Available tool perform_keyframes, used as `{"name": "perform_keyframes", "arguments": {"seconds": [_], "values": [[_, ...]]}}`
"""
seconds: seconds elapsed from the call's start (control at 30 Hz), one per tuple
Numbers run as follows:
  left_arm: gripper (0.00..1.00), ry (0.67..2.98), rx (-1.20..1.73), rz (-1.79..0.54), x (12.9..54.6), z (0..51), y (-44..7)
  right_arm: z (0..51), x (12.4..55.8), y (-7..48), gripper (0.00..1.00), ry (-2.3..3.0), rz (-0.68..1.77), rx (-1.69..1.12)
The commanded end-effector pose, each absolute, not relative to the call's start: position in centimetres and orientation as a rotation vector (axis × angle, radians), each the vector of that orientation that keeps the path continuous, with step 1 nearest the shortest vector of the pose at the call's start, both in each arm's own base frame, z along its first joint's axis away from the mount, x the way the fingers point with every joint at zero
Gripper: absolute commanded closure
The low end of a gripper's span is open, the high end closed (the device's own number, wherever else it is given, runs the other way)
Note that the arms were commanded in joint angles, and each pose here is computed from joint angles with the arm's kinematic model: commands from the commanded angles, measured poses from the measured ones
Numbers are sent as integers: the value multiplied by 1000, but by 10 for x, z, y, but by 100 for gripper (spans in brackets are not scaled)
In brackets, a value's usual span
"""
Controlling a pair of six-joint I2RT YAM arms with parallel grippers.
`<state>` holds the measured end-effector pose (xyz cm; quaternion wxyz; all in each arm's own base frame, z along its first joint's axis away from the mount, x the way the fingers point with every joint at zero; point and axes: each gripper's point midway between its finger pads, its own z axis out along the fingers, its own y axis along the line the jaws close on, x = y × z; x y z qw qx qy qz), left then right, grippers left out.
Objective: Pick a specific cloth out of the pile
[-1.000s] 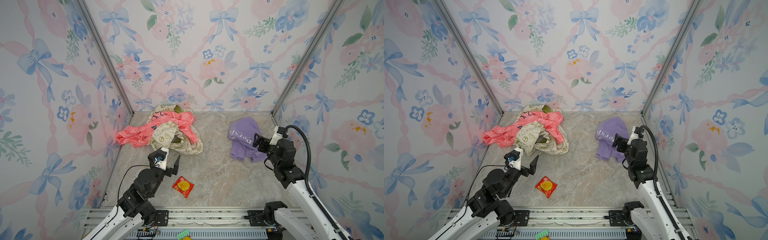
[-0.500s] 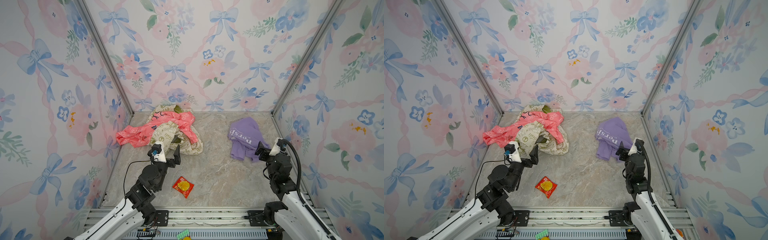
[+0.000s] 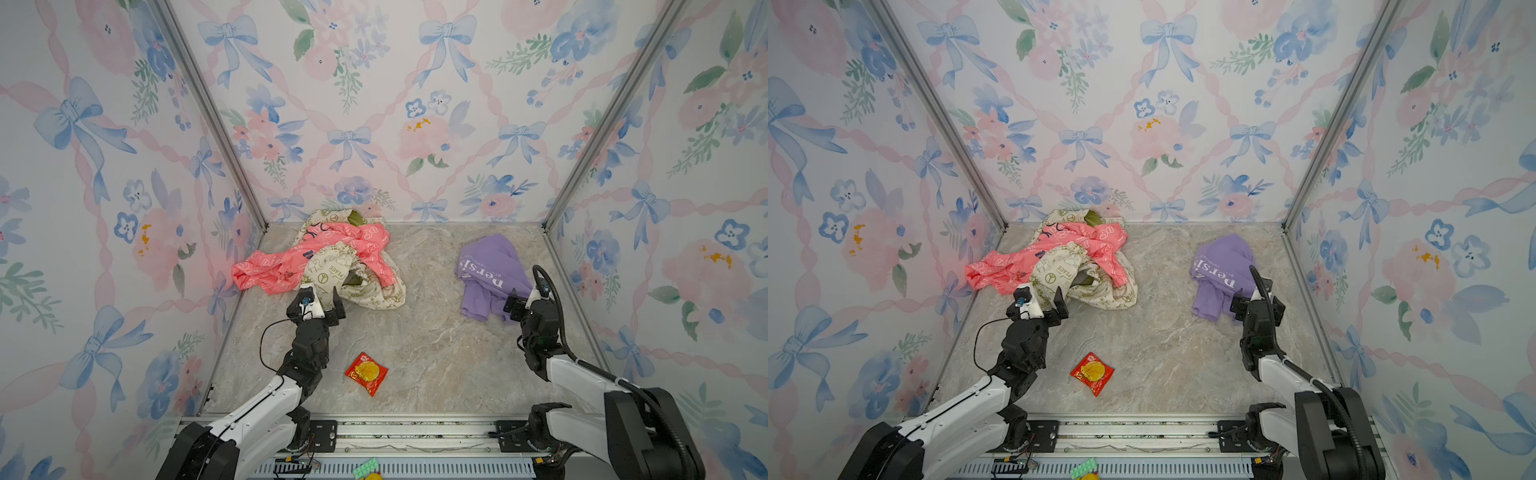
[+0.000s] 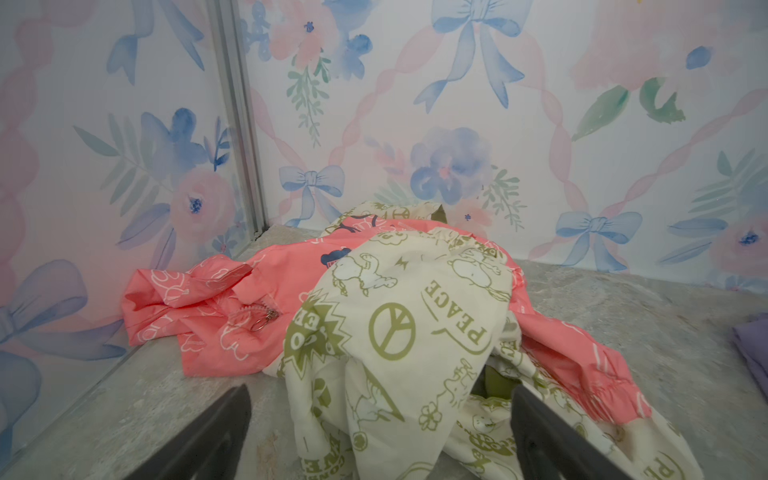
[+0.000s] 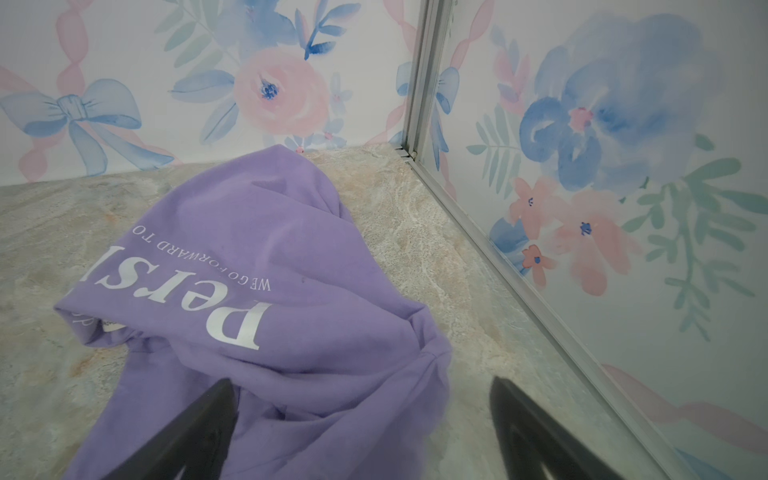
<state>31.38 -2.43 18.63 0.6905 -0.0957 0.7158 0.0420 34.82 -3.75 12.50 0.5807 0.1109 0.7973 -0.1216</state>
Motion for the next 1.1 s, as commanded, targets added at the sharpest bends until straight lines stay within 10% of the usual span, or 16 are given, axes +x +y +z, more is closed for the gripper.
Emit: {"name": "perform_keyframes", "arguments": {"seconds": [0.0,1.07], "values": [[2,1502,-222,76,314,196,-14,134,361,-35,3,1799,-279,227],[2,1647,-116,150,364,129,2,97,399,4,3,1900,-87,16]]}}
